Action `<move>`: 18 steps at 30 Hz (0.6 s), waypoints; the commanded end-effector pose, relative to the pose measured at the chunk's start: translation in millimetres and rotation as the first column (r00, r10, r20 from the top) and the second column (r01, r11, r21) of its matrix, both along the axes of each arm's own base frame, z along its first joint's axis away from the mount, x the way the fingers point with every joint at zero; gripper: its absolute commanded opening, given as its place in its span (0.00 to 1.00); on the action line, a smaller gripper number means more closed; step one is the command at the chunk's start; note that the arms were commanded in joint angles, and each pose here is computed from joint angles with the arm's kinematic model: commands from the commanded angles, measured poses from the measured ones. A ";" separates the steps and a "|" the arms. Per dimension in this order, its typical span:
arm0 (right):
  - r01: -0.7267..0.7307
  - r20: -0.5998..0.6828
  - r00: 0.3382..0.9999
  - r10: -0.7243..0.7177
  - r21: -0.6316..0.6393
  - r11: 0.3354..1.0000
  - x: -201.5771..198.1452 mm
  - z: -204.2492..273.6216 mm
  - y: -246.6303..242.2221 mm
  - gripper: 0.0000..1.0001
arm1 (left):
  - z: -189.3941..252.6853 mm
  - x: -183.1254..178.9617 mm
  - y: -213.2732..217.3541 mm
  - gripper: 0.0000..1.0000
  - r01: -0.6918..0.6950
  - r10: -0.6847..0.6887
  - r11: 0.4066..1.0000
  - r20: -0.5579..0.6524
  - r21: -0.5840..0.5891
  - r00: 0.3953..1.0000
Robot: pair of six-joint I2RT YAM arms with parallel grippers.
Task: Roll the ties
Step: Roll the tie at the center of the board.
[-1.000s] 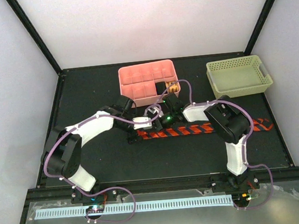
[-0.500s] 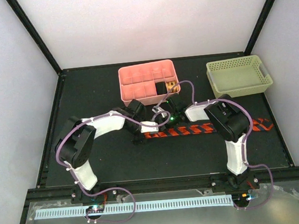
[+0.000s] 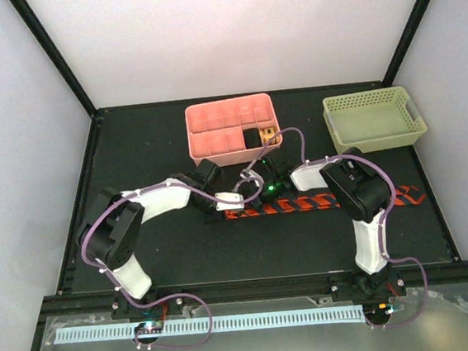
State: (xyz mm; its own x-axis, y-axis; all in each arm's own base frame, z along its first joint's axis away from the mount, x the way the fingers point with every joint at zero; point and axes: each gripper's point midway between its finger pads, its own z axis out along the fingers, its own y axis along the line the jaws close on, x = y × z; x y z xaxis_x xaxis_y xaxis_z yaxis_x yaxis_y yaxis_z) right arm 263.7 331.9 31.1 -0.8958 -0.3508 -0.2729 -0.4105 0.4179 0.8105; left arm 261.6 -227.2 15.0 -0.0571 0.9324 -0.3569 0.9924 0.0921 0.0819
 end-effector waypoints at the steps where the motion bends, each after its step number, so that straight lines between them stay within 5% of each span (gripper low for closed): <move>1: 0.007 0.003 1.000 -0.007 -0.059 0.998 -2.3 -17.0 -10.5 0.02 | 2.9 3.4 11.8 0.54 -0.022 0.022 1.000 0.016 0.004 1.000; 3: 0.005 0.004 1.000 -0.005 -0.064 0.998 -2.0 -19.1 -10.5 0.02 | 8.1 1.6 9.9 0.66 -0.020 0.020 1.000 0.015 -0.018 1.000; 7: 0.000 0.014 1.000 0.001 -0.086 0.996 -4.2 -22.0 -14.0 0.02 | 13.6 -3.2 17.1 0.68 -0.017 0.017 0.999 0.005 -0.049 1.000; 13: -0.003 0.022 1.000 0.005 -0.125 0.992 -5.7 -28.4 -19.3 0.02 | 15.7 -4.1 22.9 0.62 -0.038 0.036 0.995 -0.026 -0.089 0.999; 18: -0.004 0.027 1.000 0.008 -0.143 0.990 -6.9 -32.4 -22.3 0.02 | 24.6 -5.7 14.0 0.46 -0.025 0.019 0.991 -0.040 -0.135 0.999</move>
